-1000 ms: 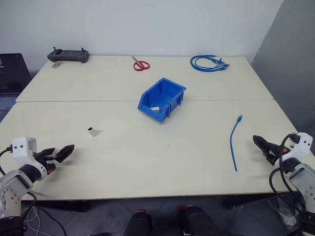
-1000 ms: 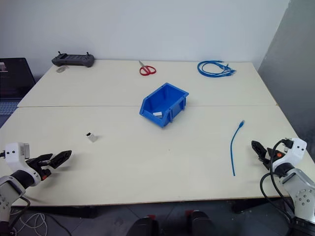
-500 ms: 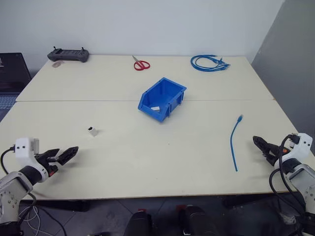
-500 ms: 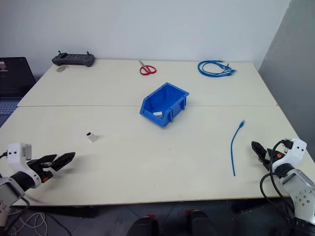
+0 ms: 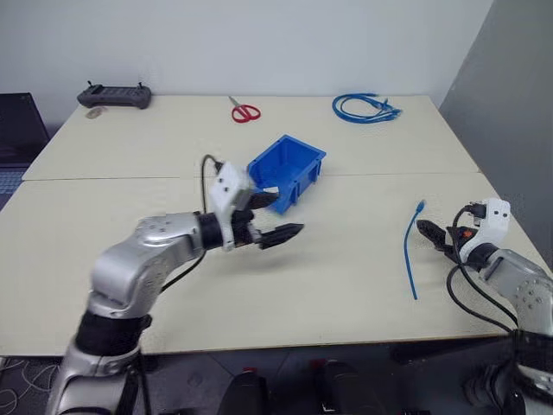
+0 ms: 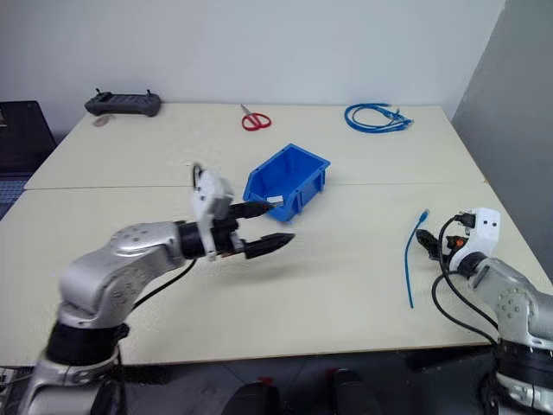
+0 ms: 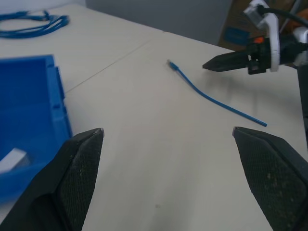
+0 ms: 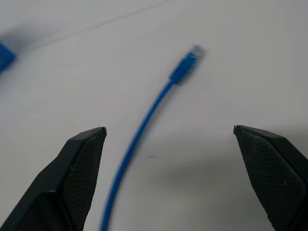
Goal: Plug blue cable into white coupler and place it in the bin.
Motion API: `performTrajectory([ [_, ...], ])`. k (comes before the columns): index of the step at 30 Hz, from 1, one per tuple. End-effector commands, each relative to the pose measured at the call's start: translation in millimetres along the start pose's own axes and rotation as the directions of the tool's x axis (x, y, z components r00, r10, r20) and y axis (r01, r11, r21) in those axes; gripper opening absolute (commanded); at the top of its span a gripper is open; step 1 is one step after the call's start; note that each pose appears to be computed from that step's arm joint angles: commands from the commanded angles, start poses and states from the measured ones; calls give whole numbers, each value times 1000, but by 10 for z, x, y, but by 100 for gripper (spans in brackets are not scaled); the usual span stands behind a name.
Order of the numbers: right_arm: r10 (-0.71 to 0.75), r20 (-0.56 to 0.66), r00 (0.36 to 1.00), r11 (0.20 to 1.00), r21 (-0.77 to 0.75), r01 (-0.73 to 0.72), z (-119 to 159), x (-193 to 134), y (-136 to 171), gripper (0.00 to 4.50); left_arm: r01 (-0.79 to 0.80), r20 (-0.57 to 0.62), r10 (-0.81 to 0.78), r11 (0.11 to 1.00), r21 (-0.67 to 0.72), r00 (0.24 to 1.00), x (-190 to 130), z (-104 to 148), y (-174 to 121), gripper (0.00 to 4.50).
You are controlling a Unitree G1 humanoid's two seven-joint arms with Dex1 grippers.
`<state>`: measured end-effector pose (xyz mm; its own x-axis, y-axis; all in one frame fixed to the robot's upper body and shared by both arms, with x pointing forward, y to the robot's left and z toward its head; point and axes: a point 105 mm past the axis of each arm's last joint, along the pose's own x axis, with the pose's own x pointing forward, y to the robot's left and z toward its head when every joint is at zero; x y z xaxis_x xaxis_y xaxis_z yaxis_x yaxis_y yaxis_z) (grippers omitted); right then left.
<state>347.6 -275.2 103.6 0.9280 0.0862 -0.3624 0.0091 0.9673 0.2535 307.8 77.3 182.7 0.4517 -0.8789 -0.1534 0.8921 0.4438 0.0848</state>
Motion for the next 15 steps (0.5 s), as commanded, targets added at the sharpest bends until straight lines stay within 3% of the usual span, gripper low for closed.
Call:
performTrajectory([
  [1,-32,33,999,998,-46,34,132,124,-11,448,53,-12,-52,995,90,999,107,-53,-46,450],
  [9,-23,12,1000,998,-58,24,135,384,134,448,95,-20,-93,989,112,995,237,-135,-5,450],
  [15,-72,-37,997,997,-42,70,-9,456,72,448,67,-28,-64,992,106,998,202,-161,39,450],
])
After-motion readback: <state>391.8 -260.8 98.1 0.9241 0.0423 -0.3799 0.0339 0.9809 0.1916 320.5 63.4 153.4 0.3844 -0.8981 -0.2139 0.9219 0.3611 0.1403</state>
